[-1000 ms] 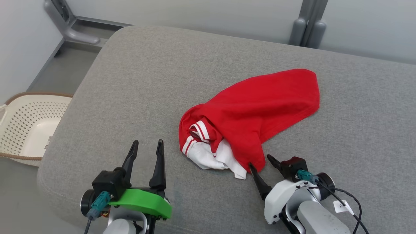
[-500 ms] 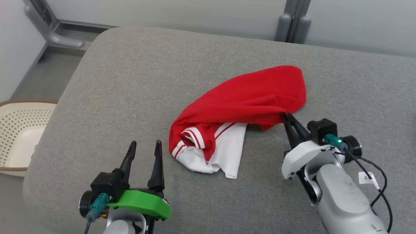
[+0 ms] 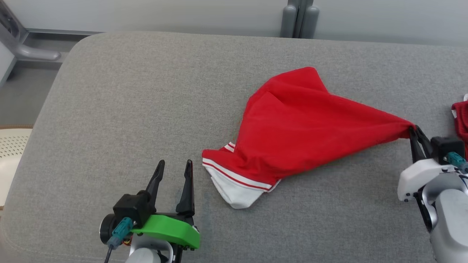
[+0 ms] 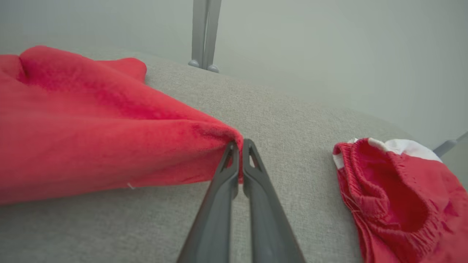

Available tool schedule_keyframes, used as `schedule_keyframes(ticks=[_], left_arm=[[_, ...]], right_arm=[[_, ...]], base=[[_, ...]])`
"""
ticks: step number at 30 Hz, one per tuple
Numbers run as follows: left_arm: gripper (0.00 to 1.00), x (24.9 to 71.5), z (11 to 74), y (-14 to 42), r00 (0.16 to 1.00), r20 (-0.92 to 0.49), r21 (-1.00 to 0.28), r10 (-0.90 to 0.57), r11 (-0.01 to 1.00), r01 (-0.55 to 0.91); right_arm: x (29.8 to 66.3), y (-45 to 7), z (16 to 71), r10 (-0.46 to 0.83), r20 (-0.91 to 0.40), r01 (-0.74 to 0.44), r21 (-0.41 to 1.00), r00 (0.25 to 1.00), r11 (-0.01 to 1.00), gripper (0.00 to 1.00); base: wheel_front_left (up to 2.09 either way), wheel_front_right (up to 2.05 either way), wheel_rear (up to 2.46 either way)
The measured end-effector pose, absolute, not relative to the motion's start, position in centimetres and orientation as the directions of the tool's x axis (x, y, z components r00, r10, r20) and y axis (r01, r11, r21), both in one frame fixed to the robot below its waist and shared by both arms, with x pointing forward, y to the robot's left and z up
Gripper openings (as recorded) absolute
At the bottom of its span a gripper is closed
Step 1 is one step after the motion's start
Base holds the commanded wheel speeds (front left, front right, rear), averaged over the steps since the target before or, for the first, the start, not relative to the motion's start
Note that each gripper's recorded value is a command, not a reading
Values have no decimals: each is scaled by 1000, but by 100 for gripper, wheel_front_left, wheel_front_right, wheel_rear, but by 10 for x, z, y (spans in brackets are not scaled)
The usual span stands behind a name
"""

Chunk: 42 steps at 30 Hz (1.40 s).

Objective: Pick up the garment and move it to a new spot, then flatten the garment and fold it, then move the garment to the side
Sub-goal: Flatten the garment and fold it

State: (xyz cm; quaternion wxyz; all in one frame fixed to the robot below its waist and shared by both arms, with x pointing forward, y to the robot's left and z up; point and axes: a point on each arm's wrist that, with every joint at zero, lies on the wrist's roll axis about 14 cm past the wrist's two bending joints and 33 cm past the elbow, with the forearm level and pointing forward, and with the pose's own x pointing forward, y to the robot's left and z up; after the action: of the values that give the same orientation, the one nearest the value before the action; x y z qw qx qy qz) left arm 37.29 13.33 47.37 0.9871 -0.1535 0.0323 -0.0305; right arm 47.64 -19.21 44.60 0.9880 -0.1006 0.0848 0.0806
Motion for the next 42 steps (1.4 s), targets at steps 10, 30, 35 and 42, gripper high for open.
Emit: schedule_keyframes(ticks=[10,30,35,42], left_arm=[[100,378,462,124,991,-84,-304,-103,950,73],[100,388,437,83,922,-215,-290,-320,923,253],[100,401,423,65,846,-316,-297,-430,891,342],[100,405,399,47,732,-450,-344,-512,855,387]], right_arm=[[434,-215,398,47,-317,-91,-125,947,988,100],[415,-230,474,-40,-38,36,-84,998,996,100],[409,-229,472,-40,-58,37,-64,998,997,100],[405,-237,466,-59,-79,54,-73,995,996,100]], base=[[0,0,0],[0,0,0],[0,0,0],[0,0,0]])
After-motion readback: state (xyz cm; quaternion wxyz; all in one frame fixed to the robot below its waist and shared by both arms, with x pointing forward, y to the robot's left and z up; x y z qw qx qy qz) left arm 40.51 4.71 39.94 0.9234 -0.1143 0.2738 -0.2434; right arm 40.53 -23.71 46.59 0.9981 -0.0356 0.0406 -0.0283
